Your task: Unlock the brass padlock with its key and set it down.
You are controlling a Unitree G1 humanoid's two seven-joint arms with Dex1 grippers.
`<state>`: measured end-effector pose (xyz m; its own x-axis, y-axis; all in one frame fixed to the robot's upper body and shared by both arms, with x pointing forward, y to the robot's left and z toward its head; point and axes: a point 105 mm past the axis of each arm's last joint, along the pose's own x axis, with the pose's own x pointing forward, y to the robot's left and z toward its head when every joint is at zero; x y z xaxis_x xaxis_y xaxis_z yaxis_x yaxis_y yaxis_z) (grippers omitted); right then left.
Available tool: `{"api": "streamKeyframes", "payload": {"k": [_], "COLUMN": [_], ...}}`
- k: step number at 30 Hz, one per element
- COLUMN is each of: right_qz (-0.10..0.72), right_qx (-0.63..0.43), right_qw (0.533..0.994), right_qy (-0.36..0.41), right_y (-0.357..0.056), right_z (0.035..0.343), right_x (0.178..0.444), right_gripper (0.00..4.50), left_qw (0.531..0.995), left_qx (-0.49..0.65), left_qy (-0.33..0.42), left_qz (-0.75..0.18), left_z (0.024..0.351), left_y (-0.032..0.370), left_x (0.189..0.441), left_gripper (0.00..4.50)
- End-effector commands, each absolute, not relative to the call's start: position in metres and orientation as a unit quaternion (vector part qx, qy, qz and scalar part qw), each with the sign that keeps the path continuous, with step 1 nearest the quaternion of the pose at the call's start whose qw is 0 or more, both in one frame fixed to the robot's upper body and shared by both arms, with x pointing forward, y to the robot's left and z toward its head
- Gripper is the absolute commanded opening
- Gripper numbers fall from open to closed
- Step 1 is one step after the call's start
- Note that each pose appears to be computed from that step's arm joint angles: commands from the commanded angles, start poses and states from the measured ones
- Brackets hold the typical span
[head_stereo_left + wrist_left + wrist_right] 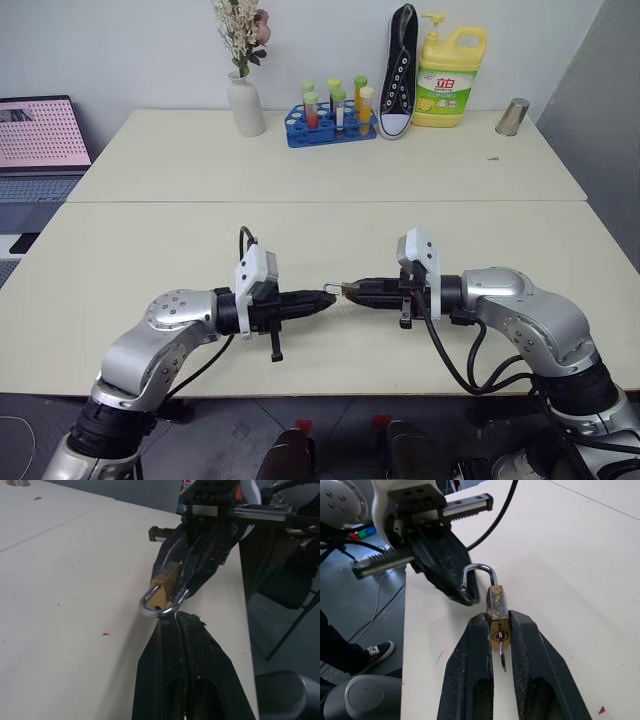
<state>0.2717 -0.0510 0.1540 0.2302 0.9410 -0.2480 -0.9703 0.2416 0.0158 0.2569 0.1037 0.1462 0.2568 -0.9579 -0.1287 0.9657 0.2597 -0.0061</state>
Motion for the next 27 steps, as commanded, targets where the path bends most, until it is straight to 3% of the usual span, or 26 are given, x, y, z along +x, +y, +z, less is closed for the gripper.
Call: {"api": "streamKeyframes", "payload": {"k": [1, 9, 19, 25, 27], "right_qz": [0.620, 0.624, 0.621, 0.616, 0.610], "right_qx": [-0.080, -0.082, -0.081, -0.064, -0.043], "right_qw": [0.776, 0.773, 0.775, 0.777, 0.778], "right_qy": [0.084, 0.085, 0.090, 0.112, 0.142], "right_y": [-0.049, -0.048, -0.049, -0.052, -0.053], "right_z": [0.160, 0.160, 0.158, 0.155, 0.151], "right_x": [0.270, 0.268, 0.269, 0.271, 0.273], "right_gripper": [0.13, 0.13, 0.13, 0.13, 0.13], "left_qw": [0.790, 0.806, 0.794, 0.787, 0.752], "left_qx": [0.023, 0.017, 0.044, 0.174, 0.325], "left_qy": [0.036, 0.015, 0.021, -0.010, -0.068], "left_qz": [-0.611, -0.591, -0.606, -0.592, -0.569], "left_z": [0.161, 0.167, 0.165, 0.157, 0.146], "left_y": [0.103, 0.100, 0.101, 0.117, 0.131], "left_x": [0.253, 0.262, 0.253, 0.251, 0.253], "left_gripper": [0.00, 0.00, 0.00, 0.00, 0.36]}}
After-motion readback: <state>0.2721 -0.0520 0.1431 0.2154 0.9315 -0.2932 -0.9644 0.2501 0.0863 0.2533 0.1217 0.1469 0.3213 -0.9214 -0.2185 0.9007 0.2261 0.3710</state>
